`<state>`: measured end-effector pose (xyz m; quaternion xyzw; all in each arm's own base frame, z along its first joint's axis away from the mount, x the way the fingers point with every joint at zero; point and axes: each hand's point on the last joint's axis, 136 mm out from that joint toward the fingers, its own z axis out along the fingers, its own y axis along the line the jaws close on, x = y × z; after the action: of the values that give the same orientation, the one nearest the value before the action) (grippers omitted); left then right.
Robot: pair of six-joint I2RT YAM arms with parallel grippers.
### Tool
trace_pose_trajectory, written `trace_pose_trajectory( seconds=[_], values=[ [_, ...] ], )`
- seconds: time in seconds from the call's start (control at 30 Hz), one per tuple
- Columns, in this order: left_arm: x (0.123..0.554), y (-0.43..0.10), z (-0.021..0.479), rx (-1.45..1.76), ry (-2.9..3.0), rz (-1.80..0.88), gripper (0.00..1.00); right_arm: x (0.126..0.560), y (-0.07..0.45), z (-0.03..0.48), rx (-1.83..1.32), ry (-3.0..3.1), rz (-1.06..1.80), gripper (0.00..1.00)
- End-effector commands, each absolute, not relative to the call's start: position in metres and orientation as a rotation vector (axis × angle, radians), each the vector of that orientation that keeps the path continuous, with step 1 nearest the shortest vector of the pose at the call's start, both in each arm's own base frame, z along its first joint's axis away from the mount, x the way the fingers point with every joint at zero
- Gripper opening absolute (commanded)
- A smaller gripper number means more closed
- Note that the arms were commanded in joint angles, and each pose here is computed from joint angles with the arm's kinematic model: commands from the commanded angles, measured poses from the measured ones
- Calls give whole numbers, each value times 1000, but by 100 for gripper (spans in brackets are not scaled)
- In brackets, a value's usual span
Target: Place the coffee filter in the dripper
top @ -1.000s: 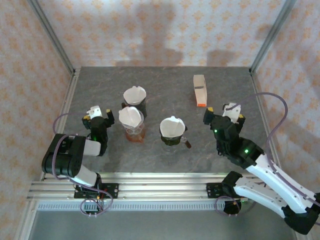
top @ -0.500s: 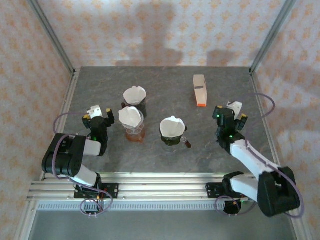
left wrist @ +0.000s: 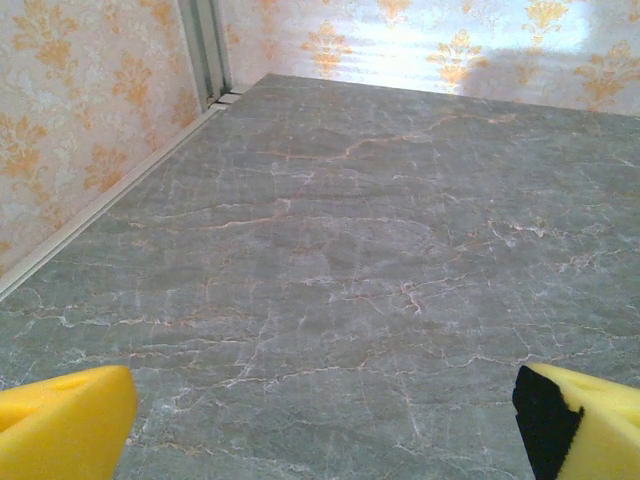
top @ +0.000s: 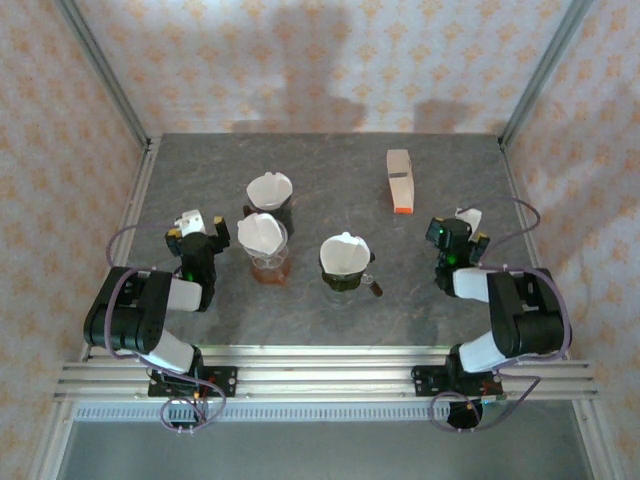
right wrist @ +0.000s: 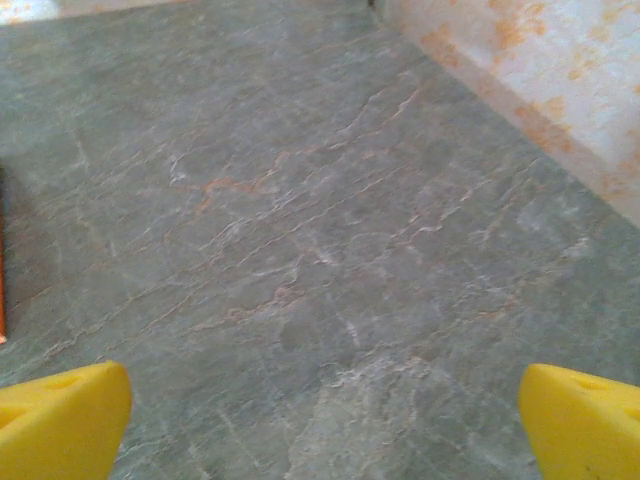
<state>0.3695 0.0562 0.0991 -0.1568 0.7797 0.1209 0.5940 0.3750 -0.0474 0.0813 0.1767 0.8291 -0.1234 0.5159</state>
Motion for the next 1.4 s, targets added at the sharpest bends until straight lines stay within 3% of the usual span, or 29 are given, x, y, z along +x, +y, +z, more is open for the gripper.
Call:
trace_pose_trajectory(
  seconds=[0.0, 0.17, 1.37],
  values=[
    [375, 55, 106, -352, 1795, 287, 100, 391, -45, 101, 405, 1929, -259, 100],
    [380, 52, 105, -333, 1822, 283, 100, 394, -32, 91, 310, 1900, -120, 99],
    [382, 52, 107, -332, 1817, 287, 100, 392, -32, 90, 315, 1939, -128, 99]
  ],
)
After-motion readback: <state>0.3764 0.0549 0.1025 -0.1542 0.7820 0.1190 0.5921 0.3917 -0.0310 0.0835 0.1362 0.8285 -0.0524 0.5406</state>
